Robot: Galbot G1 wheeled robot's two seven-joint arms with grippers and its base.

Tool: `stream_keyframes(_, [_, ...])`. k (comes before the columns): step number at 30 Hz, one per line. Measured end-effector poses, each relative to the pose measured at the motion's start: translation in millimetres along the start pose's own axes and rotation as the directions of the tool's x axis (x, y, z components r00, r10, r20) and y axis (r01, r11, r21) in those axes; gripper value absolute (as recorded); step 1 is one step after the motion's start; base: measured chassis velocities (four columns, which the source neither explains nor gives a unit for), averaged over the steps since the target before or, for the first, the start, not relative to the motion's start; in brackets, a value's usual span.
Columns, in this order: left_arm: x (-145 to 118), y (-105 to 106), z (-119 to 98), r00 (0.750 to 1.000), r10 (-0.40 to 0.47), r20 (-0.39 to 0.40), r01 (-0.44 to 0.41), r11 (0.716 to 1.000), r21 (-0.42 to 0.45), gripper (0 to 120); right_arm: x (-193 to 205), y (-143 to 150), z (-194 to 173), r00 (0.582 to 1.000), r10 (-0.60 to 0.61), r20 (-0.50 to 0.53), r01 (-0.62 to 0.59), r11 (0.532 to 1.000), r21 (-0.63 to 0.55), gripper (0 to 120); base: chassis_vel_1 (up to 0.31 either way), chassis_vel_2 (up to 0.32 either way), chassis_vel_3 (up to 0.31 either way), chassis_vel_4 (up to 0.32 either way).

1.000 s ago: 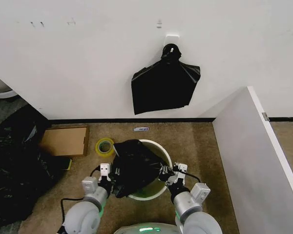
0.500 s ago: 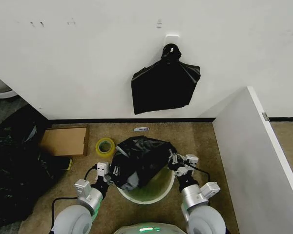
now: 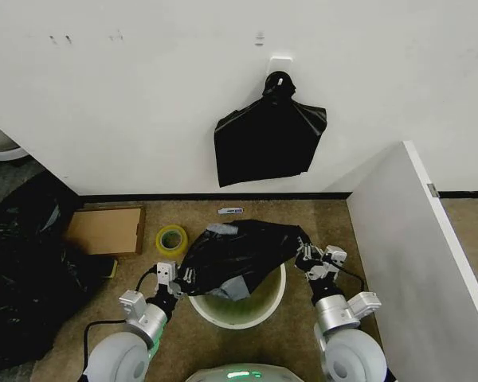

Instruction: Place the garbage bag over the trash bin.

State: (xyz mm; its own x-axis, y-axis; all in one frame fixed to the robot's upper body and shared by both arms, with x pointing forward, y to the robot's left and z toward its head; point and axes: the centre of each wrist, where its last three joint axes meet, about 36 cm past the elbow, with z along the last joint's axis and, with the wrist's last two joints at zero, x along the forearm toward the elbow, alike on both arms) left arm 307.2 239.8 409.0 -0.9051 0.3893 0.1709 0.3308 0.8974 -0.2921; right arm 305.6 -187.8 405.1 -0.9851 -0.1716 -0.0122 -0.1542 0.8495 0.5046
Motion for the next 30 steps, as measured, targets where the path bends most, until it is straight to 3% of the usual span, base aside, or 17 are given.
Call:
stream_keyframes(6, [-1.2, -3.4, -7.4, 1.0, 0.01, 0.027, -0.011, 0.999, 0.038, 0, -0.4, -3.2, 1.0, 1.0, 0.002, -0.031, -0.005, 0.997, -0.081, 0, 0.0, 0.0, 0.0, 0.0])
stream_keyframes(12, [-12.1, 7.8, -21.2, 0.996, -0.027, 0.08, 0.02, 0.996, 0.081, 0, 3.6, -4.7, 11.1, 0.996, -0.085, -0.006, 0.083, 0.985, -0.154, 0, 0.0, 0.0, 0.0, 0.0])
stream_keyframes(21, [-19.8, 17.4, -36.8, 0.992, -0.045, 0.12, 0.032, 0.994, 0.102, 0, 0.7, -12.4, 38.5, 0.974, -0.224, 0.042, 0.228, 0.96, -0.16, 0, 0.0, 0.0, 0.0, 0.0])
stream_keyframes(30, [-18.1, 18.8, -64.9, 0.985, -0.047, 0.167, 0.019, 0.985, 0.169, 0, -15.2, -54.2, 69.5, 0.917, -0.391, 0.076, 0.396, 0.914, -0.085, 0, 0.0, 0.0, 0.0, 0.0])
